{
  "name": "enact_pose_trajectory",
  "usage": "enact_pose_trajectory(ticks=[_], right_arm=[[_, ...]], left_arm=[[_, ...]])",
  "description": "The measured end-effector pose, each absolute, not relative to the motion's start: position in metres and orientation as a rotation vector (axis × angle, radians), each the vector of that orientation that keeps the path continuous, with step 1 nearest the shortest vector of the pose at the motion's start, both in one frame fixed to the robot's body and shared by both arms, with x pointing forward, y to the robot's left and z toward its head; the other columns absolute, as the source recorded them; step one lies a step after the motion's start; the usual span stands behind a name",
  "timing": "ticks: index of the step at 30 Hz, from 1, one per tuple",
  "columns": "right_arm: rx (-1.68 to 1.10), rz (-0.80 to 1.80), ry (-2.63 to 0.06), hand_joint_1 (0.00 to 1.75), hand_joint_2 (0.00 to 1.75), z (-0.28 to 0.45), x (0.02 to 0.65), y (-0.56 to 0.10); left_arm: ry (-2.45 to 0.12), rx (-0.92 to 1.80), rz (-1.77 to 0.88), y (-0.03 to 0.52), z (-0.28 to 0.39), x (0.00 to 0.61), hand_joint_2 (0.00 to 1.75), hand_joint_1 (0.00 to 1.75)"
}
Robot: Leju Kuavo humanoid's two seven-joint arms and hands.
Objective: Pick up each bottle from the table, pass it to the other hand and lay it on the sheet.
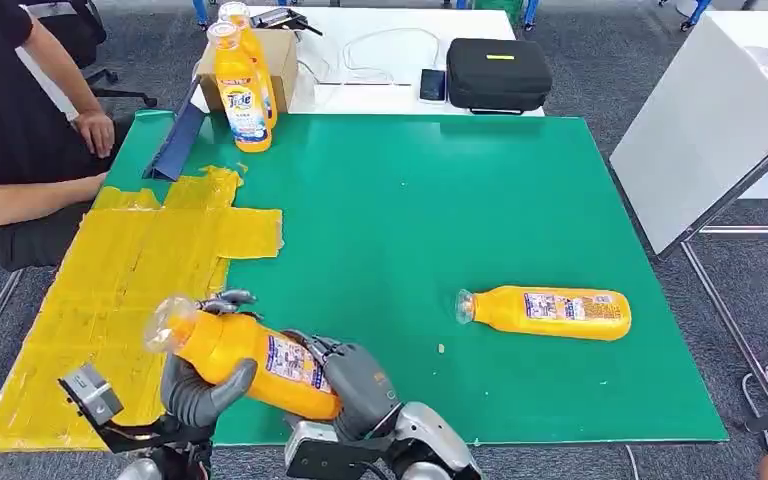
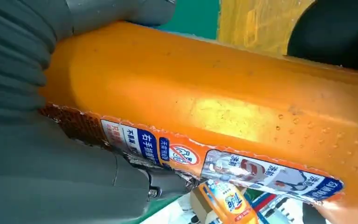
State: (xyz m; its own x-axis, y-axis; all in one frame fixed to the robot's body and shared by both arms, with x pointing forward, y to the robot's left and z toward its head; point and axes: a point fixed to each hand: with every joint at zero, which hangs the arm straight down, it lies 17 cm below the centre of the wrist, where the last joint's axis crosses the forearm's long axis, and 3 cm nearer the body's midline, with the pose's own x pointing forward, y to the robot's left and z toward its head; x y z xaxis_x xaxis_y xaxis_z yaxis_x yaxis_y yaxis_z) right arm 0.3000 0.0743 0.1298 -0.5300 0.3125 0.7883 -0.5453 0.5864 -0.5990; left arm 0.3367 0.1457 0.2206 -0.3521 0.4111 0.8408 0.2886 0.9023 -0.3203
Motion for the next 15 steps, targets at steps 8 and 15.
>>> enact_pose_trajectory(ticks=[8,15], right_arm=[[0.177,1.096,-1.827,1.75,1.75,0.126,0.298,0.073],[0.084,1.075,-1.861,1.75,1.75,0.132,0.302,0.062]], left_arm=[[-1.966,-0.518,0.117,0.144,0.221,0.334,1.75,1.75],[-1.992,-0.500,0.097,0.145,0.226,0.332,1.75,1.75]])
